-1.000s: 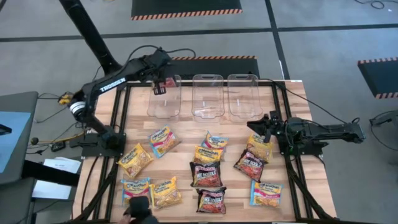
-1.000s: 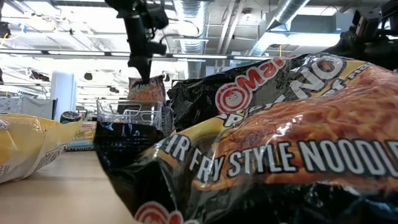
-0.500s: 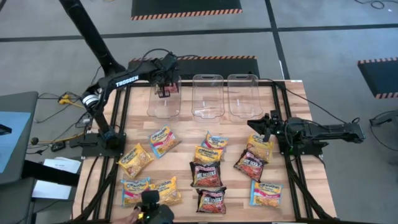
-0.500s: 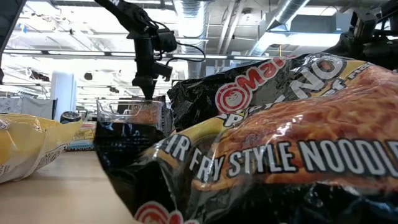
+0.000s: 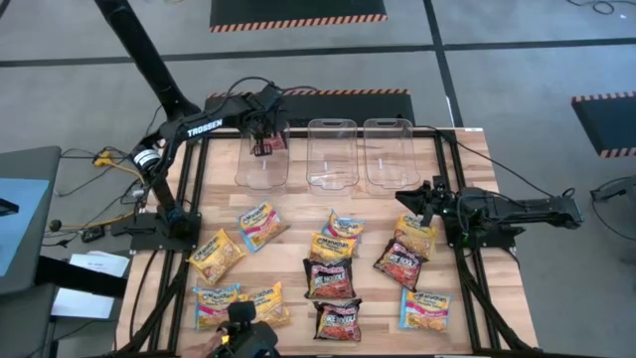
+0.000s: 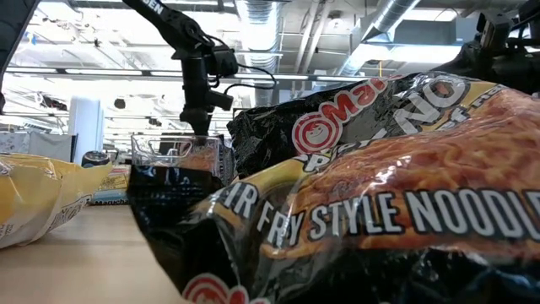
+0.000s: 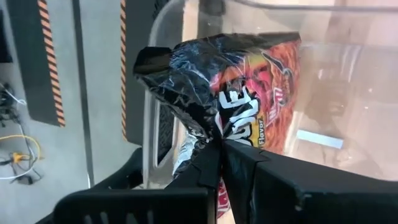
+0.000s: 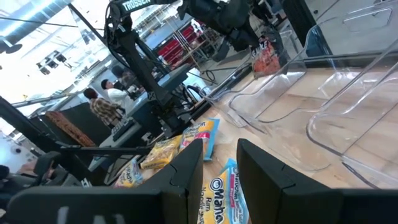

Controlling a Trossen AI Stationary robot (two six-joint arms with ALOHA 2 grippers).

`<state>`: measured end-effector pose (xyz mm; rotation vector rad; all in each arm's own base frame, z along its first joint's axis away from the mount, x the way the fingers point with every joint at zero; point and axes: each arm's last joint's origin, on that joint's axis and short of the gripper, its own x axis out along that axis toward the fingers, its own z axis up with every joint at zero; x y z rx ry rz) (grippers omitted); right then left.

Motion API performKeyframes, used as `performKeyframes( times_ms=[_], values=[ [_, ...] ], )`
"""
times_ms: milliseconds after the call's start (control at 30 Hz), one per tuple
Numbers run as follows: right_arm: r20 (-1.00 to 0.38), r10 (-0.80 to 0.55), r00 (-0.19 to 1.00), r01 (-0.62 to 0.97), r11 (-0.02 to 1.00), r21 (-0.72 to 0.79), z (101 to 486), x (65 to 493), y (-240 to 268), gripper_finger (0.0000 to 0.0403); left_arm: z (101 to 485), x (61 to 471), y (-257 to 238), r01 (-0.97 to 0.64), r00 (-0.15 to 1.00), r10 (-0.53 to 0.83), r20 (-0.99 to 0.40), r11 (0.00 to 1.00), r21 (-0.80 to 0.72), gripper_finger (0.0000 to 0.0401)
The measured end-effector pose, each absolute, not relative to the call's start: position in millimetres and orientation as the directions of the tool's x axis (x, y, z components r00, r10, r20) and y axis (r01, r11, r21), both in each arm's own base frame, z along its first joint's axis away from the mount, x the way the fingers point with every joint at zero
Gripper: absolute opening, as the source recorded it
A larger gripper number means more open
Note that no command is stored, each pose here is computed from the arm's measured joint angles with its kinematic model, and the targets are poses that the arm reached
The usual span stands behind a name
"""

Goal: Sort Maruchan noodles
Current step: Put the black noodle pack into the left transparent bin

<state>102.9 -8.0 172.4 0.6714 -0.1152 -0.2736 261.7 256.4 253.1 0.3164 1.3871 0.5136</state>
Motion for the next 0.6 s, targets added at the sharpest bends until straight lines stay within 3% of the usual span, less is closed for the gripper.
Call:
performKeyframes(
  times_ms=[600],
  values=[
    [0.017, -0.287, 0.958, 0.213, 0.748, 0.628, 172.4, 102.9, -8.0, 0.0123, 253.6, 261.5, 259.2, -0.162, 0.145, 0.501, -0.853, 0.863, 0.479, 0.0]
  ],
)
